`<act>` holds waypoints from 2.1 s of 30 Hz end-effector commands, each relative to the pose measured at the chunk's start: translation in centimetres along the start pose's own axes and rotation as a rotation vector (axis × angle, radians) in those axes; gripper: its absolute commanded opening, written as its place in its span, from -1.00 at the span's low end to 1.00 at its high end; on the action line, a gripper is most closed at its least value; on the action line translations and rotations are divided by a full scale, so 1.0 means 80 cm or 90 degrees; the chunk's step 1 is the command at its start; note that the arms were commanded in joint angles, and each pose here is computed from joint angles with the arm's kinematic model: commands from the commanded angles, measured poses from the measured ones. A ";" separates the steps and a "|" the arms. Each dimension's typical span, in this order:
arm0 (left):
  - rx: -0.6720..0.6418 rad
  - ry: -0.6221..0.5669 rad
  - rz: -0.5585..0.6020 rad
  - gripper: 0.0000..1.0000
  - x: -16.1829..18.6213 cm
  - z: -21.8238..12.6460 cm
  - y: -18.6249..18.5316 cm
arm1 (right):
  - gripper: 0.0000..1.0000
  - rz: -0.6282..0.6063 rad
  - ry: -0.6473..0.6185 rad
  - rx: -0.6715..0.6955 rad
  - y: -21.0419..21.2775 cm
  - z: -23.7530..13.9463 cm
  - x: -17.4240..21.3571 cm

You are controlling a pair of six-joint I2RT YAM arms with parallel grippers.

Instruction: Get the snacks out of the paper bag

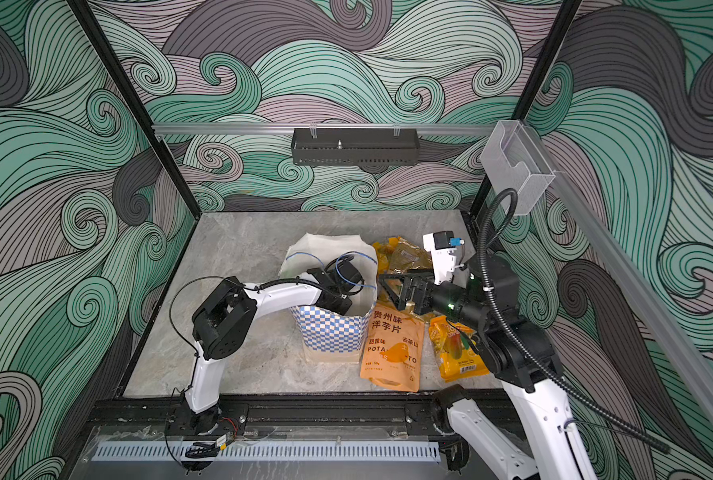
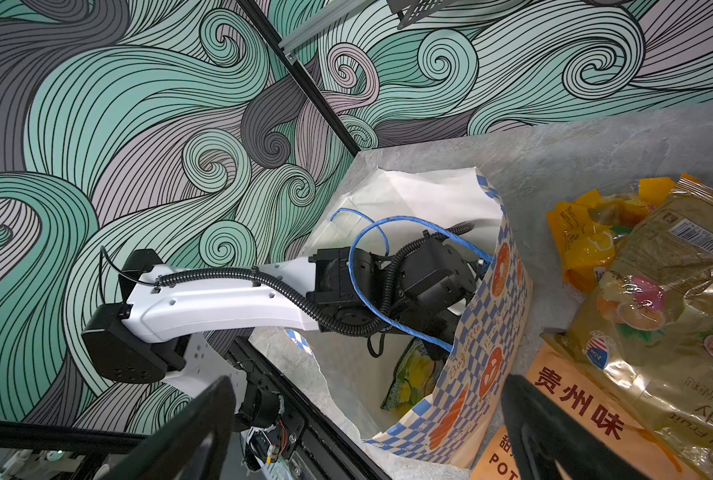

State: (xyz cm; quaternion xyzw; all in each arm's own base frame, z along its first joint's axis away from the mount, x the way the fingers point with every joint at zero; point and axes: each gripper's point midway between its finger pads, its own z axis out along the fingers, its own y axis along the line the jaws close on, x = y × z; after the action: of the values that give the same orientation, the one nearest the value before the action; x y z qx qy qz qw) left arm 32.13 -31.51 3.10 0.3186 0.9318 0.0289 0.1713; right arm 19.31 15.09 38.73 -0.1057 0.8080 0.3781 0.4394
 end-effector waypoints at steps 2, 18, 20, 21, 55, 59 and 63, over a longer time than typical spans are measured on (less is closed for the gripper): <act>-0.032 0.014 -0.022 -1.00 0.004 -0.035 0.024 | 0.99 0.002 0.009 -0.004 0.002 0.000 0.003; -0.083 -0.107 -0.037 -1.00 -0.045 -0.137 0.065 | 0.99 0.003 0.009 -0.004 0.002 0.000 0.003; -0.087 -0.126 -0.039 -1.00 -0.052 -0.152 0.070 | 0.99 0.003 0.009 -0.003 0.001 0.001 0.003; -0.090 -0.135 -0.039 -1.00 -0.055 -0.159 0.072 | 0.99 0.004 0.009 -0.003 0.001 0.001 0.003; 0.001 -0.487 -0.105 -1.00 -0.113 -0.419 0.112 | 0.99 0.008 0.010 -0.005 0.001 0.001 0.004; 0.029 -0.546 -0.120 -1.00 -0.114 -0.465 0.117 | 0.99 0.009 0.007 -0.006 0.002 0.001 0.002; 0.058 -0.616 -0.138 -1.00 -0.111 -0.514 0.123 | 0.99 0.012 0.008 -0.007 0.002 0.001 0.003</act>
State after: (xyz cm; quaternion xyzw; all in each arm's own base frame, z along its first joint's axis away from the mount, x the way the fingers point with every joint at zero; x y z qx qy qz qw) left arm 31.36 -27.44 40.52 0.2307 0.8144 -0.1304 0.5162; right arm 19.25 15.08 38.53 -0.1037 0.8106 0.3782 0.4348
